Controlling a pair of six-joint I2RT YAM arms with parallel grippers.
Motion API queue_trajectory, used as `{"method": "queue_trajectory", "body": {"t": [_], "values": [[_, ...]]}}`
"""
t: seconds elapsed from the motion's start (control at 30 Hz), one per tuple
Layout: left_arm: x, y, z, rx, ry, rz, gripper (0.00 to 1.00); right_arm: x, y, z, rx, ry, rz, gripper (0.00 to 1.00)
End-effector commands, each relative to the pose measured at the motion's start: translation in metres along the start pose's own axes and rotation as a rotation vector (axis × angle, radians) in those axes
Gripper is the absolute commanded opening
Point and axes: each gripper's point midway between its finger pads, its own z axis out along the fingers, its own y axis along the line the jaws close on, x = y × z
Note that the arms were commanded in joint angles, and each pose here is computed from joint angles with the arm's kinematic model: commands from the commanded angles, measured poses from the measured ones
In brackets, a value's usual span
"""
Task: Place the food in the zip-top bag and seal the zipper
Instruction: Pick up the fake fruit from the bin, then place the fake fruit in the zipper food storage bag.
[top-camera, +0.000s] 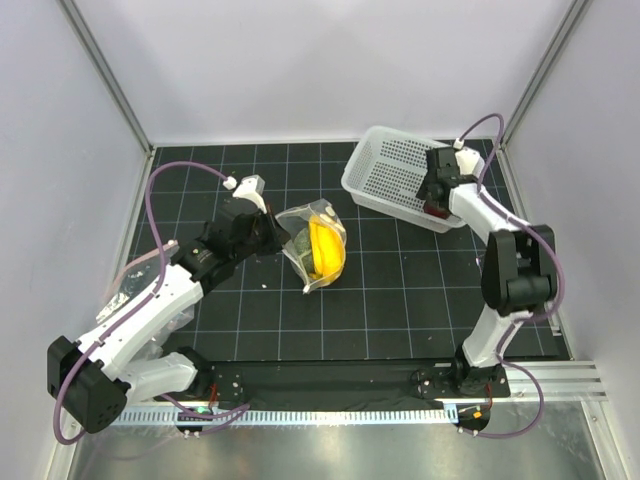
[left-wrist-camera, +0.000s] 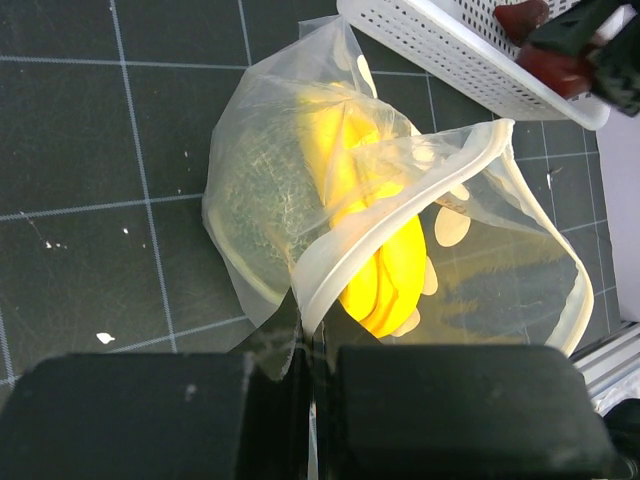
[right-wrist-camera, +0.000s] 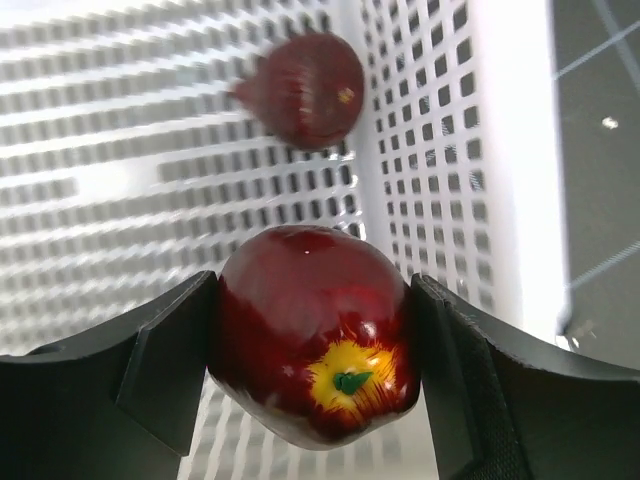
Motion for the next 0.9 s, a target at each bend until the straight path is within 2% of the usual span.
{"method": "queue_trajectory", "body": {"t": [0.0, 0.17, 0.4, 0.43, 0.5, 0.53, 0.57, 0.63, 0.77, 0.87], "values": [[-0.018, -0.009, -0.004, 0.038, -0.070, -0.014, 0.00, -0.057, 0.030, -0.075, -0.174, -0.206, 0.052, 0.43], [-0.016, -0.009, -0.003, 0.035, -0.064, -0.011, 0.00, -0.057, 0.056, -0.148, -0.337, -0.304, 0.017, 0.43], [-0.016, -0.009, -0.003, 0.035, -0.062, -0.007, 0.00, -0.026, 0.081, -0.281, -0.858, -0.346, -0.058, 0.45], [-0.016, -0.008, -0.003, 0.032, -0.062, -0.008, 0.00, -0.003, 0.083, -0.281, -0.914, -0.317, -0.089, 0.44], [-0.017, -0.008, -0.003, 0.030, -0.066, -0.006, 0.00, -0.005, 0.088, -0.308, -1.055, -0.379, -0.061, 0.40], [-0.017, -0.008, -0.003, 0.032, -0.065, -0.005, 0.00, 0.010, 0.090, -0.325, -1.163, -0.365, -0.097, 0.38], [-0.016, -0.008, -0.002, 0.031, -0.064, -0.004, 0.00, 0.008, 0.094, -0.344, -1.241, -0.409, -0.100, 0.36], [-0.015, -0.008, -0.002, 0.033, -0.056, -0.004, 0.00, 0.019, 0.099, -0.371, -1.348, -0.435, -0.163, 0.34], [-0.014, -0.011, 0.001, 0.040, -0.043, -0.003, 0.00, 0.038, 0.102, -0.407, -1.491, -0.493, -0.252, 0.31], [-0.008, -0.019, 0.006, 0.072, 0.010, 0.000, 0.00, 0.059, 0.107, -0.433, -1.576, -0.527, -0.348, 0.30]]}}
